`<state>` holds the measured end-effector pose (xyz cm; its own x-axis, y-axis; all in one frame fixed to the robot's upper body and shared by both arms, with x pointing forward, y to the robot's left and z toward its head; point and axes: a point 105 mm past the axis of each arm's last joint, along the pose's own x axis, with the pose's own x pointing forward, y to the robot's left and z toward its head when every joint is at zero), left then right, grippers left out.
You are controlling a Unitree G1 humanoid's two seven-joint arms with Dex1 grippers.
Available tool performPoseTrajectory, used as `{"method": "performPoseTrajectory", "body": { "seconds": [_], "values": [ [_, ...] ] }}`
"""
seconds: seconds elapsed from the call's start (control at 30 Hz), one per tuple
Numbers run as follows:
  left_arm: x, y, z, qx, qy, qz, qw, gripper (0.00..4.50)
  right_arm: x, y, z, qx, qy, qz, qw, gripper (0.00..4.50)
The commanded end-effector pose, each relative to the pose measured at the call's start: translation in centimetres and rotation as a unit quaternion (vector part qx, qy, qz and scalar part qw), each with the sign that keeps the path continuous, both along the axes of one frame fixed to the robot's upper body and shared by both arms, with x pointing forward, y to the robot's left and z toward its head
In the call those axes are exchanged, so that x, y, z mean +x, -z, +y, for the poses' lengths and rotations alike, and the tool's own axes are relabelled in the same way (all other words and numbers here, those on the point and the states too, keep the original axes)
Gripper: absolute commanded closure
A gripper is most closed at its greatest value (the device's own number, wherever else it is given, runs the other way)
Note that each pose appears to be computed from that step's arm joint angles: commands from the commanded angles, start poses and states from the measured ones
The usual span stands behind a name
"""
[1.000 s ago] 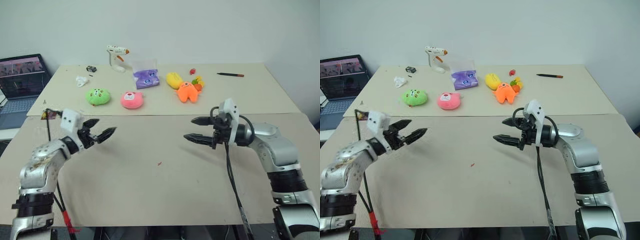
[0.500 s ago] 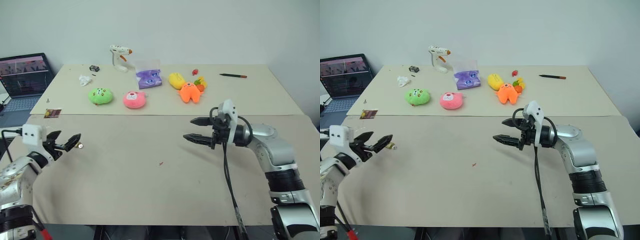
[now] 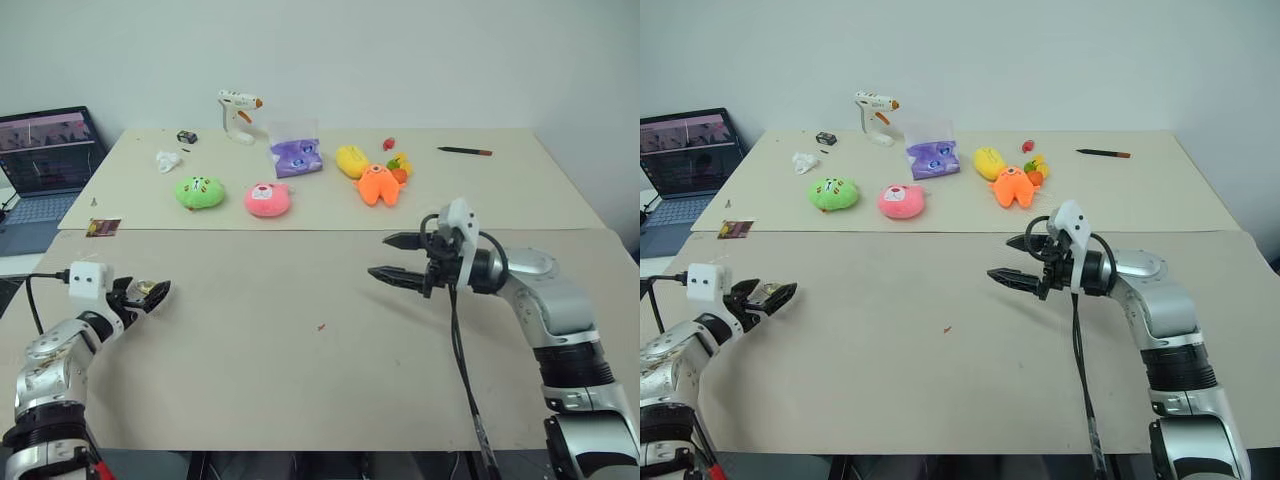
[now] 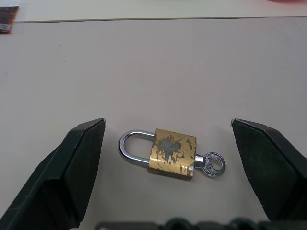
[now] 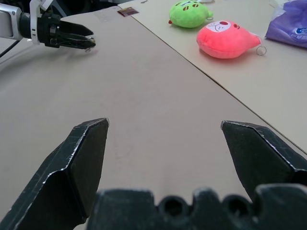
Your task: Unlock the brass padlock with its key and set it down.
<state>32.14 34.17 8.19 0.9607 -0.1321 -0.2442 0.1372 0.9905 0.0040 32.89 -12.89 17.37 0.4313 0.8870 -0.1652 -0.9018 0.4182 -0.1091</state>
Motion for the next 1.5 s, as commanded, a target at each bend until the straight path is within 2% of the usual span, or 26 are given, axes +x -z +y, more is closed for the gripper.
{"method": "performPoseTrajectory", "body": {
  "seconds": [0.03, 0.27, 0.4, 0.43, 0.47, 0.67, 0.8, 0.87, 0.93, 1.03, 1.1, 1.23, 1.33, 1.43, 1.5],
  "values": [
    [0.4, -0.6, 0.0, 0.01, 0.005, -0.015, 1.0, 0.0, -0.3, -1.6, -0.1, 0.005, -0.001, -0.033, 0.999, 0.05],
    [0.2, 0.4, -0.4, 0.006, 0.011, 0.002, 1.0, 0.0, -0.2, -1.9, 0.0, 0.001, 0.001, -0.042, 0.999, 0.05],
    [-0.1, 1.3, -0.3, -0.004, 0.006, 0.024, 1.0, 1.02, -0.1, -2.0, 0.0, 0.0, 0.002, -0.044, 0.999, 0.0],
    [-0.2, 1.5, -0.3, -0.004, 0.008, 0.028, 1.0, 1.5, -0.1, -2.0, 0.0, 0.0, 0.002, -0.045, 0.999, 0.0],
    [-0.2, 1.6, -0.3, -0.001, 0.009, 0.031, 0.999, 1.63, -0.1, -2.0, 0.1, 0.0, 0.002, -0.045, 0.999, 0.0],
    [0.3, 0.1, -0.8, -0.007, 0.009, 0.0, 1.0, 1.63, -0.1, -2.1, 0.2, 0.0, 0.001, -0.048, 0.999, 0.0],
    [0.4, -2.5, -6.6, -0.042, 0.126, -0.051, 0.99, 1.63, -0.1, -2.1, 0.1, -0.001, 0.0, -0.048, 0.999, 0.0],
    [-0.5, -3.3, -10.4, -0.063, 0.209, -0.058, 0.974, 1.63, 0.0, -2.1, 0.2, -0.001, 0.001, -0.049, 0.999, 0.0],
    [-1.5, -3.5, -13.1, -0.062, 0.267, -0.05, 0.96, 1.63, 0.0, -2.1, 0.2, -0.001, 0.001, -0.049, 0.999, 0.0],
    [-2.1, -3.2, -15.0, -0.049, 0.3, -0.032, 0.952, 1.63, 0.0, -2.1, 0.2, -0.001, 0.0, -0.05, 0.999, 0.0],
    [-1.6, -2.9, -15.9, -0.04, 0.294, -0.021, 0.955, 1.63, 0.0, -2.1, 0.3, -0.001, 0.001, -0.052, 0.999, 0.0],
    [0.1, -1.2, -16.3, -0.014, 0.204, 0.016, 0.979, 1.63, -0.1, -2.2, 0.2, 0.0, 0.006, -0.057, 0.998, 0.0],
    [-0.3, -0.9, -18.7, -0.059, 0.199, 0.017, 0.978, 1.63, -0.2, -2.2, 0.1, 0.004, 0.013, -0.058, 0.998, 0.0],
    [-1.1, 0.2, -19.7, -0.048, 0.194, 0.037, 0.979, 1.63, -0.3, -2.1, 0.1, 0.004, 0.017, -0.058, 0.998, 0.0],
    [-1.4, 0.4, -20.2, -0.074, 0.176, 0.046, 0.981, 1.63, -0.4, -2.1, 0.1, 0.005, 0.02, -0.058, 0.998, 0.0]
  ]
}}
